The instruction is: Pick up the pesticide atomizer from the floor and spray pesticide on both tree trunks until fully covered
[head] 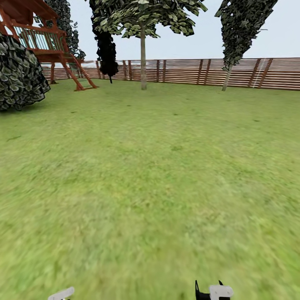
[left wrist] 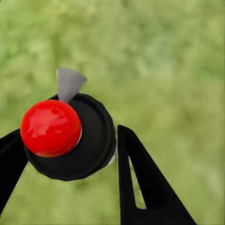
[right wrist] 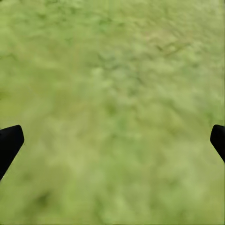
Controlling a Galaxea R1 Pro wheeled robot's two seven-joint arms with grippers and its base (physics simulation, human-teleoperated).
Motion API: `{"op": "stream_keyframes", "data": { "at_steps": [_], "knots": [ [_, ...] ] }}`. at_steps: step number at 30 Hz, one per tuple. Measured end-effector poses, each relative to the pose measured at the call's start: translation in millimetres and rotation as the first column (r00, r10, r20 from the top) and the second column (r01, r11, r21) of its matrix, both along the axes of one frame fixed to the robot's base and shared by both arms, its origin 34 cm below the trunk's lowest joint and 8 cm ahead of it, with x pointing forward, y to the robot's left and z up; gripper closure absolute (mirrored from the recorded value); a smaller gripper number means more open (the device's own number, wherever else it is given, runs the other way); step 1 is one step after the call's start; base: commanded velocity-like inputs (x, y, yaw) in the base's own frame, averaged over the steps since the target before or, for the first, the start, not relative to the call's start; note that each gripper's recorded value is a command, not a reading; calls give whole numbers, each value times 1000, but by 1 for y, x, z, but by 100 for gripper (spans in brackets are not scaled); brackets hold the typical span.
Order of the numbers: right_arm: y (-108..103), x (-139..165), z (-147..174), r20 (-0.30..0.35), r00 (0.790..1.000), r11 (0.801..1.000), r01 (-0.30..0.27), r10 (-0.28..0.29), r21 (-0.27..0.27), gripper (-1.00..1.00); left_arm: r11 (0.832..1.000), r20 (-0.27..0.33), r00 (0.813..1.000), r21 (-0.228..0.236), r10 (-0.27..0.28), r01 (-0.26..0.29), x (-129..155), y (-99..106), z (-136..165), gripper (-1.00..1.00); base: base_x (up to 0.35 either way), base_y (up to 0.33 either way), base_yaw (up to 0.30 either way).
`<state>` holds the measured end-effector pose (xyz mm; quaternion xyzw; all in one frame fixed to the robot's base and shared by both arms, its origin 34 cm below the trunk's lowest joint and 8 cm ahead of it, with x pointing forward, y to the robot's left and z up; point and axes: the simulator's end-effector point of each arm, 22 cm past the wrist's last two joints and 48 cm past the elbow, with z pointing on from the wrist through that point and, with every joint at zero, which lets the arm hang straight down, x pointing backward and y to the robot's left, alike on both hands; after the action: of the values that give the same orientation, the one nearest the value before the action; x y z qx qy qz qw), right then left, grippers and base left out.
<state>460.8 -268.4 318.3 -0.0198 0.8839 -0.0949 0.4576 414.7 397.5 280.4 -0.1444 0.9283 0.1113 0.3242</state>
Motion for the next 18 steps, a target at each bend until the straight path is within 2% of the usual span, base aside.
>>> {"op": "stream_keyframes", "data": {
  "at_steps": [9, 18],
  "knots": [
    [1, 0, 0, 0, 1000, 1000, 2, -2, 2, -100, 1000, 0, 1000, 0, 0, 0, 0, 0, 0, 100, 338, 76, 190],
    [1, -1, 0, -1, 1000, 1000, 4, -4, 2, -100, 1000, -1, 1000, 0, 0, 0, 0, 0, 0, 100, 338, 9, -56]
  ]
}}
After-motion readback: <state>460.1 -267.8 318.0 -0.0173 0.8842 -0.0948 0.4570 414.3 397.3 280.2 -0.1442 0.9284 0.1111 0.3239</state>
